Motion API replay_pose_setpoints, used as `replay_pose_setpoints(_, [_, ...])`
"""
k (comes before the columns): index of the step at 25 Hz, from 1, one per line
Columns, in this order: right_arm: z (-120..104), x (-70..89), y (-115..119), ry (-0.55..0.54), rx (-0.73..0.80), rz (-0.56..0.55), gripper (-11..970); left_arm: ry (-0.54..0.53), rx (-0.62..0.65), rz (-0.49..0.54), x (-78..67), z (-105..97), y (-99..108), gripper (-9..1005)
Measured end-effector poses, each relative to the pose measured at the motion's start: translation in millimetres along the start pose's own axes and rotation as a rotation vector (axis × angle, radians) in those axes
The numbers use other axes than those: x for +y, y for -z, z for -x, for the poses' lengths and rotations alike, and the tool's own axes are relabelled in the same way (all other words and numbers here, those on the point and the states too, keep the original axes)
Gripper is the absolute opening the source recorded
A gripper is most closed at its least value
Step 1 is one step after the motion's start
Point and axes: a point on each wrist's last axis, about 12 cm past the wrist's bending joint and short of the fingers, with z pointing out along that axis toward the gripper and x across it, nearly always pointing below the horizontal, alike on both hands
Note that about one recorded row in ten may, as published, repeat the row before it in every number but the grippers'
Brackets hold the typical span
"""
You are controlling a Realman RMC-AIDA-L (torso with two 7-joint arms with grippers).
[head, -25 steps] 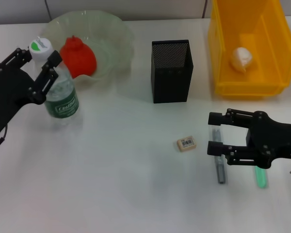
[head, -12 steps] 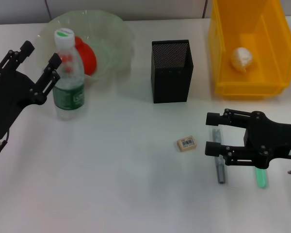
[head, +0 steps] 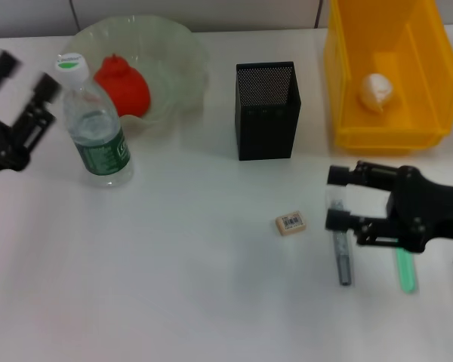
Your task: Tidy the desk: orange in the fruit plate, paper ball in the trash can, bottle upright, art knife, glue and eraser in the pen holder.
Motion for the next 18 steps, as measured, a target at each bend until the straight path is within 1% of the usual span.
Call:
replay_pose_setpoints(1, [0.0, 0.0, 0.0, 0.0, 0.0, 0.0, 708, 0.016, 0.029, -0.048, 1.6, 2.4, -0.6, 643])
replay_pose_setpoints(2, [3.1, -1.9, 2.2, 0.001, -0.009, -0.012, 707, 0.043, 0.084, -0.131, 2.3, 4.8, -2.6, 642])
replay_pose_setpoints(3, [11.7, -6.3, 7.2, -0.001, -0.013, -0.035, 706, 0.064, 0.194, -0.288, 3.6, 10.3, -4.3, 641])
replay_pose_setpoints(4, [11.7, -6.3, 7.2, -0.001, -0.013, -0.035, 705, 0.064, 0.194, -0.288, 3.6, 10.3, -4.3, 641])
replay_pose_setpoints(5, [17.5, -8.5, 9.4, -0.006, -0.004, -0.044, 705, 0.074, 0.231, -0.34, 3.4, 11.8, -4.3, 640])
replay_pose_setpoints(6, [34.9, -14.2, 15.6, -0.02, 0.029, -0.073, 704, 0.097, 0.317, -0.452, 4.4, 15.7, -5.4, 638])
replay_pose_setpoints(7, [44.8, -16.2, 18.1, -0.03, 0.053, -0.086, 703, 0.107, 0.359, -0.488, 5.9, 16.6, -6.5, 637])
replay_pose_setpoints(8, [57.0, -17.9, 20.7, -0.044, 0.082, -0.106, 702, 0.117, 0.4, -0.517, 7.1, 16.9, -7.9, 635])
replay_pose_setpoints(9, [57.0, -17.9, 20.7, -0.044, 0.082, -0.106, 701, 0.117, 0.4, -0.517, 7.1, 16.9, -7.9, 634])
replay_pose_setpoints(11, [85.8, -16.5, 23.6, -0.052, 0.179, -0.143, 700, 0.136, 0.472, -0.555, 9.8, 17.2, -11.1, 633])
replay_pose_setpoints(12, [96.4, -15.1, 23.0, -0.062, 0.227, -0.161, 699, 0.147, 0.504, -0.567, 11.2, 17.4, -13.3, 634])
replay_pose_setpoints(13, [122.3, -10.7, 17.4, -0.066, 0.359, -0.224, 698, 0.173, 0.553, -0.571, 13.5, 16.9, -18.2, 635])
replay_pose_setpoints(14, [122.3, -10.7, 17.4, -0.066, 0.359, -0.224, 697, 0.173, 0.553, -0.571, 13.5, 16.9, -18.2, 636])
replay_pose_setpoints(17, [151.4, -5.0, 0.3, -0.093, 0.596, -0.365, 695, 0.193, 0.587, -0.57, 14.3, 15.2, -24.3, 639])
replay_pose_setpoints(18, [162.8, -3.5, -17.3, -0.118, 0.746, -0.449, 694, 0.204, 0.598, -0.563, 15.1, 14.3, -27.7, 640])
